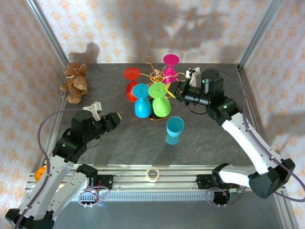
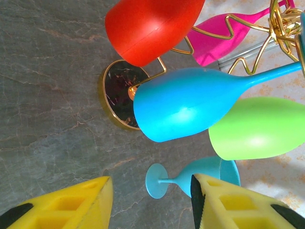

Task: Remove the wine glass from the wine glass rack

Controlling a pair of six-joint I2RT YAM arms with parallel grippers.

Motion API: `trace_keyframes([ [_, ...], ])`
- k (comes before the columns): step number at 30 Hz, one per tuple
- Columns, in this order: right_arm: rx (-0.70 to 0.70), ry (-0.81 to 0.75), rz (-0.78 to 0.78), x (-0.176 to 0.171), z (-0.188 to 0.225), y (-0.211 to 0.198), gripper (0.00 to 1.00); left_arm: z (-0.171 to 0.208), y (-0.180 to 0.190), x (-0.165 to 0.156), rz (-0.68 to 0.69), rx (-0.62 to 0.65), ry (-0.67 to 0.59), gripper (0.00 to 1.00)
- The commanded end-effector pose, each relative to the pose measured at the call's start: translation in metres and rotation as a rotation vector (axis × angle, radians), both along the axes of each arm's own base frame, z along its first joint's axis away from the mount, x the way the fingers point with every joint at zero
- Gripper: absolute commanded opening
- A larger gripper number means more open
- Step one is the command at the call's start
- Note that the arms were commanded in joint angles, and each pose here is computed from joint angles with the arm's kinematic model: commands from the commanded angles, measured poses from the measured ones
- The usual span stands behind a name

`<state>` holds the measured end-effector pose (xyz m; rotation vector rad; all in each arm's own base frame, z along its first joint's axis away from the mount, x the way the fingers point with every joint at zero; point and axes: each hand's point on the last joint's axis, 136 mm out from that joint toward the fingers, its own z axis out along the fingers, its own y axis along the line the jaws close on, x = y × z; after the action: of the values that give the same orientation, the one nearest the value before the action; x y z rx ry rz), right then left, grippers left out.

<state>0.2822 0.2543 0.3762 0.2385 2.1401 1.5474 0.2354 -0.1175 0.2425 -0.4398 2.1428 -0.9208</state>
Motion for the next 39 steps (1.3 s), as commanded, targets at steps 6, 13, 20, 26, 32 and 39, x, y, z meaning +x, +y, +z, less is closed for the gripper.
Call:
trace_keyframes([
  [6, 0.003, -0.035, 0.055, -0.026, 0.006, -0.001, 0.00, 0.019, 0.006, -0.001, 0.037, -0.008, -0.039, 0.47],
  [13, 0.014, -0.047, 0.066, -0.040, 0.010, -0.003, 0.00, 0.017, 0.011, -0.005, 0.059, 0.000, -0.028, 0.47],
  [20, 0.037, -0.082, 0.092, -0.055, 0.023, -0.005, 0.00, 0.011, 0.020, -0.010, 0.093, 0.026, -0.003, 0.47],
  [26, 0.053, -0.100, 0.120, -0.067, 0.031, -0.003, 0.00, 0.011, 0.029, -0.020, 0.119, 0.053, 0.012, 0.47],
  [32, 0.000, -0.151, 0.172, -0.092, 0.033, 0.004, 0.00, 0.007, 0.040, -0.034, 0.144, 0.088, 0.040, 0.47],
  [39, -0.064, -0.197, 0.246, -0.121, 0.031, 0.016, 0.00, 0.000, 0.048, -0.047, 0.164, 0.104, 0.082, 0.48],
])
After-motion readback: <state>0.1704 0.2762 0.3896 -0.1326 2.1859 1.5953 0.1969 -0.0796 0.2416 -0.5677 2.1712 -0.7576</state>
